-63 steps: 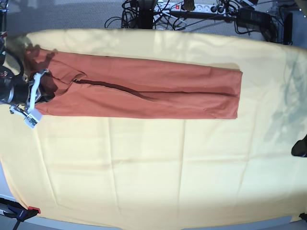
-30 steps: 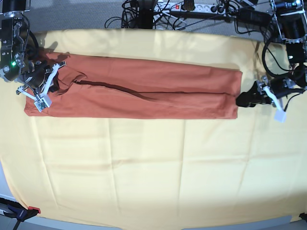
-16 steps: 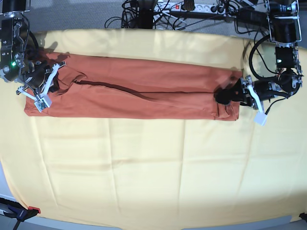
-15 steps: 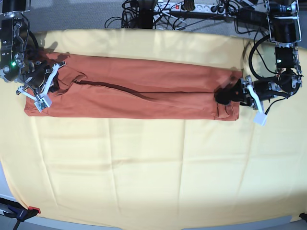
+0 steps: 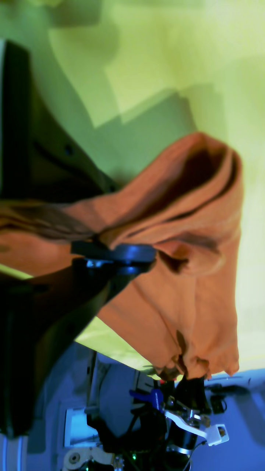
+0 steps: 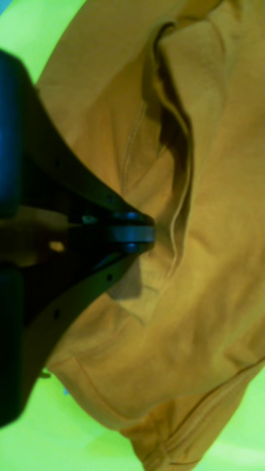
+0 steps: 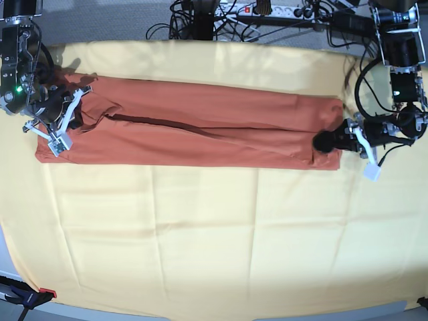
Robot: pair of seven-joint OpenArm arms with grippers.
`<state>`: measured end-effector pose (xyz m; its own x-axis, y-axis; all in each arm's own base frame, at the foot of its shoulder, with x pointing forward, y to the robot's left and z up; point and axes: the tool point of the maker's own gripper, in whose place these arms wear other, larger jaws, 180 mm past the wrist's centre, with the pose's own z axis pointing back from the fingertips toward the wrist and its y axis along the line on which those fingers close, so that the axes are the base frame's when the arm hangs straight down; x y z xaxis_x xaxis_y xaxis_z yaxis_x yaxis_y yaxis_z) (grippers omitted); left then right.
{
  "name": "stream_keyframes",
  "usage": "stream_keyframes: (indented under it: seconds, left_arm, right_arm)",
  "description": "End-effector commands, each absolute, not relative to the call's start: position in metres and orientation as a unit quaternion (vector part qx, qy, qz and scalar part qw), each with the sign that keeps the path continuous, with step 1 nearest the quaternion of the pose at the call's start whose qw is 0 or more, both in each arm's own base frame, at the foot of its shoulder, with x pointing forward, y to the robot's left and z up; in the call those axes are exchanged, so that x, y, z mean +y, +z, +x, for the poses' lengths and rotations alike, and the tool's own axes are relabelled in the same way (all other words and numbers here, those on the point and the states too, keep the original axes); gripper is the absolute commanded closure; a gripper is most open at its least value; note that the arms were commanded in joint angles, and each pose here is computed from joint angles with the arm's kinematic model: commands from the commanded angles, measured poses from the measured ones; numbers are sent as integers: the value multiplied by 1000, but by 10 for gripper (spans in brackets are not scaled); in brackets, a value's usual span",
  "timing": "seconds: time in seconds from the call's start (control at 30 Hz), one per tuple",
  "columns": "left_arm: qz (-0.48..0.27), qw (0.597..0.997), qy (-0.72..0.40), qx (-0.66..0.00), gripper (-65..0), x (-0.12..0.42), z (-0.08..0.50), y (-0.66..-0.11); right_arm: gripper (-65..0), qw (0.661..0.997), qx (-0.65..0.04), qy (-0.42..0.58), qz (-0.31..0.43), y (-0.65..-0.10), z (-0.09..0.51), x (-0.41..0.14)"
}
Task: Fold the T-shirt properly
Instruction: 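Grasp the strip end with the left gripper and fold it toward the right gripper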
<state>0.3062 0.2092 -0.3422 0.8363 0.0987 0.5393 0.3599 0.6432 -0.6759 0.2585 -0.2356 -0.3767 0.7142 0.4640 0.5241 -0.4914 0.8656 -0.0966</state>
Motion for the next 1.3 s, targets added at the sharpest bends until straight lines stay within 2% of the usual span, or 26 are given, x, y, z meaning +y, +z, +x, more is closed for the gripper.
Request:
stream_keyframes:
  seconds: [0.0,0.4,0.6,0.83,1.0,1.17,1.27]
  left_arm:
    - [-412,856,-82,-301,0,218,317,-324]
    - [-442,839,-99,-302,0,204,313,-310]
    - [-453,823,-126,-318,0,179,316,-294]
    - [-487,787,-164,-341,0,131,311,-277]
    - [-532,773,-163,-304,0,89,291,-296]
    - [-577,735,-212,-286,0,32,272,-300]
    - [-603,708,-201,-309,0,10,277,-288]
  right_arm:
    - [0,923,-286,258,16,-370,264,-240]
    - [0,921,-292,258,17,-368,266,-239]
    - [0,920,-295,258,18,-367,267,-239]
    - [0,921,-296,251,16,-367,268,-240]
    - [0,921,-296,251,16,-367,268,-240]
    - [0,922,-296,251,16,-368,267,-240]
    - [0,922,-295,251,16,-368,267,-240]
